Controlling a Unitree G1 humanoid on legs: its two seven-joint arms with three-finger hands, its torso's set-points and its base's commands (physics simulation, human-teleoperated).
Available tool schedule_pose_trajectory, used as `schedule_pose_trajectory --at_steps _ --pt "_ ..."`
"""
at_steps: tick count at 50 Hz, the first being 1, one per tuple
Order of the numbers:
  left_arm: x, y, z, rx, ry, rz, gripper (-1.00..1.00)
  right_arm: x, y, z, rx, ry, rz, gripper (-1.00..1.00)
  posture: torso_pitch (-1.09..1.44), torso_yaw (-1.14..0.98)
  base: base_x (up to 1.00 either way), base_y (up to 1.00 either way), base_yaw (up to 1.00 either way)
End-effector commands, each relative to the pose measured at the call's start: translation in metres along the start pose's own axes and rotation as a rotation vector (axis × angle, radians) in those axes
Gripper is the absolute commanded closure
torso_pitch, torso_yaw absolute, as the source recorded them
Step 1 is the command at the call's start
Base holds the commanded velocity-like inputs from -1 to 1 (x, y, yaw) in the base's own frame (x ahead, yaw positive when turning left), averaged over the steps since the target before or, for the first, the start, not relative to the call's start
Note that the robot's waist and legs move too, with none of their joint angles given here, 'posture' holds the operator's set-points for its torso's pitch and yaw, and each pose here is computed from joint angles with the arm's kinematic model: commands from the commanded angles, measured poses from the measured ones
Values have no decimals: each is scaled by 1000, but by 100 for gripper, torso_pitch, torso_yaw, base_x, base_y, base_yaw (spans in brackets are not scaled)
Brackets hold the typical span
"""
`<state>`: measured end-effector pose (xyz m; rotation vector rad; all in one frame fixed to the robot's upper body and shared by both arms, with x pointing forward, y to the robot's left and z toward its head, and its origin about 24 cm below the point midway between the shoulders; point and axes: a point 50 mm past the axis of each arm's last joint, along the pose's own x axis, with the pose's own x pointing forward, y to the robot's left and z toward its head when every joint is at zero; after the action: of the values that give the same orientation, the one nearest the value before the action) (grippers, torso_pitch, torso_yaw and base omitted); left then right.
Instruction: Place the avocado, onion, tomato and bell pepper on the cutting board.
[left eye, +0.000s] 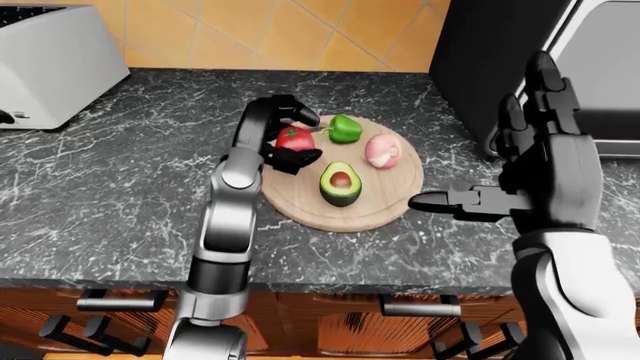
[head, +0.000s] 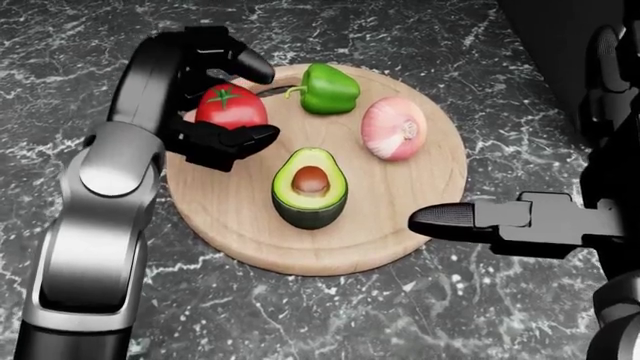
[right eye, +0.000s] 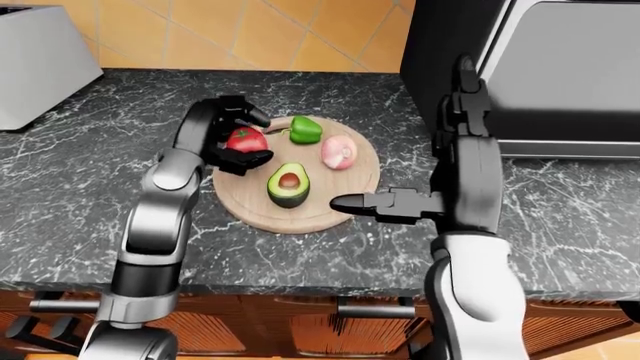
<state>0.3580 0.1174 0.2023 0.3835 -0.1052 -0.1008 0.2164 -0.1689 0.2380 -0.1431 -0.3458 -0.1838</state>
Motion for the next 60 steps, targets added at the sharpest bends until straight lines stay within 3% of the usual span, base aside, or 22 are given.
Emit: schedule_pose_trajectory --at_steps 1,10,14,19,22,23,28,31,39,46,56,58,60 --pt "-1 7 27 9 -121 34 27 -1 -2 11 1 -70 -8 -100 0 0 0 0 0" --pt "0 6 25 10 -117 27 21 3 0 12 2 -73 -6 -100 0 0 0 0 0" --pt "-1 5 24 9 -115 23 -4 1 -1 13 1 -74 -7 -100 0 0 0 0 0" --pt "-1 5 22 11 -109 23 -3 1 0 12 2 -73 -6 -100 0 0 0 0 0" --pt "-1 4 21 11 -108 19 -11 2 0 12 2 -72 -6 -100 0 0 0 0 0" --pt "-1 4 21 10 -109 19 -25 1 0 12 3 -72 -8 -100 0 0 0 0 0" --pt "-2 3 19 11 -102 15 -24 0 0 11 3 -72 -8 -100 0 0 0 0 0" --pt "-2 3 19 11 -102 14 -40 0 -1 11 2 -71 -8 -100 0 0 0 0 0" --pt "-2 4 18 14 -98 15 -36 0 0 11 4 -70 -9 -100 0 0 0 0 0" --pt "-5 14 24 18 -106 43 -33 0 1 10 1 -72 -9 -100 0 0 0 0 0" --pt "-23 48 47 34 -137 141 -31 0 0 12 0 -74 -8 -100 0 0 0 0 0" --pt "-29 57 50 40 -140 169 -38 1 0 13 -1 -75 -7 -100 0 0 0 0 0" --pt "-36 64 52 42 -142 192 -84 3 1 13 -1 -76 -8 -100 0 0 0 0 0"
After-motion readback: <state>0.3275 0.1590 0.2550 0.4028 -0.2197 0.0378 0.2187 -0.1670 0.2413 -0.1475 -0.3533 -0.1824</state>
